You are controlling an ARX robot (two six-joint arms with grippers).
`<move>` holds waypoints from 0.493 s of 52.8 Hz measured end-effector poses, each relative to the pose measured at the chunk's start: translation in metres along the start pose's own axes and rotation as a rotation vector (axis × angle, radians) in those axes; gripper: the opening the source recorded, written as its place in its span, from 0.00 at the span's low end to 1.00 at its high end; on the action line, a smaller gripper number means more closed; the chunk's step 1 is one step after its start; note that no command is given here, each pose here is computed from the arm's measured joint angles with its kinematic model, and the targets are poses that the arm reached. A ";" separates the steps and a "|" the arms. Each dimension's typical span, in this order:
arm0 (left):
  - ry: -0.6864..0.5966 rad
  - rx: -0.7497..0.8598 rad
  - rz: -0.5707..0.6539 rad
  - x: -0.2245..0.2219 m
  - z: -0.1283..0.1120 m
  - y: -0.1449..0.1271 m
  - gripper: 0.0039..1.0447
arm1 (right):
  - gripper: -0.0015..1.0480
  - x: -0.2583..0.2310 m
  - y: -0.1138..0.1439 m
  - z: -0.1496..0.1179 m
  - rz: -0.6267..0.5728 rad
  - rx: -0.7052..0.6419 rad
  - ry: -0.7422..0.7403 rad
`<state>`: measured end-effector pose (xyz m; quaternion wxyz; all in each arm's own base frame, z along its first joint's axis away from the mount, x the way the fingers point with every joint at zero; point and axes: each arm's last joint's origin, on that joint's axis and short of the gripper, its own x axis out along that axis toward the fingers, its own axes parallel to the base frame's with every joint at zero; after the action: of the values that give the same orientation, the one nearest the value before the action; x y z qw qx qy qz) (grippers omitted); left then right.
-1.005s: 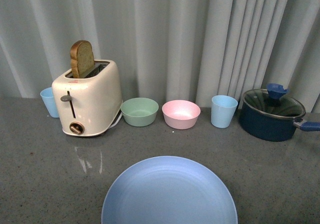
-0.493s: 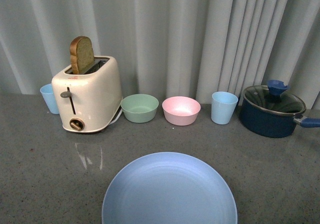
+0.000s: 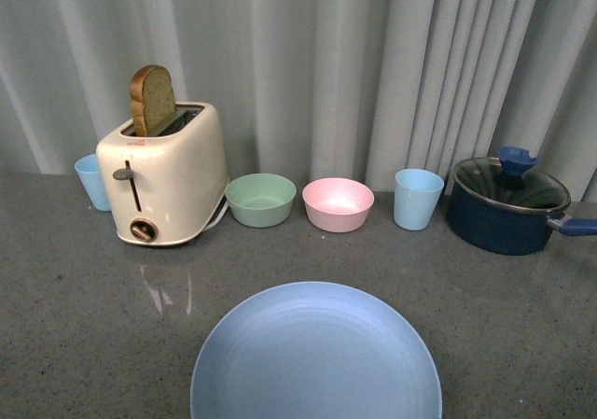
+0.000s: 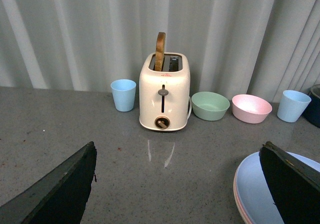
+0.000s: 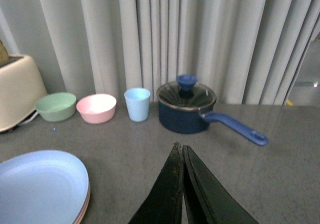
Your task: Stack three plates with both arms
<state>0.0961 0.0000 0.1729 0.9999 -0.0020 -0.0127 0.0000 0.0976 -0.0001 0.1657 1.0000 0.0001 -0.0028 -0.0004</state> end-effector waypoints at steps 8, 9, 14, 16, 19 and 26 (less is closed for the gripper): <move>0.000 0.000 0.000 0.000 0.000 0.000 0.94 | 0.03 0.000 0.000 0.000 0.000 0.000 0.003; -0.001 0.000 0.000 0.000 0.000 0.000 0.94 | 0.03 0.000 0.000 0.000 0.000 -0.001 0.003; -0.001 0.000 0.000 0.000 0.000 0.000 0.94 | 0.17 0.000 0.000 0.000 0.000 -0.001 0.003; -0.001 0.000 0.000 0.000 0.000 0.000 0.94 | 0.24 0.000 0.000 0.000 0.000 -0.001 0.003; -0.001 0.000 0.000 0.000 0.000 0.000 0.94 | 0.32 0.000 0.000 0.000 0.000 -0.001 0.003; -0.001 0.000 0.000 0.000 0.000 0.000 0.94 | 0.54 0.000 0.000 0.000 0.000 -0.001 0.003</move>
<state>0.0960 0.0000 0.1730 0.9999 -0.0020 -0.0133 0.0000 0.0976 -0.0001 0.1654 1.0000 -0.0003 -0.0012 -0.0004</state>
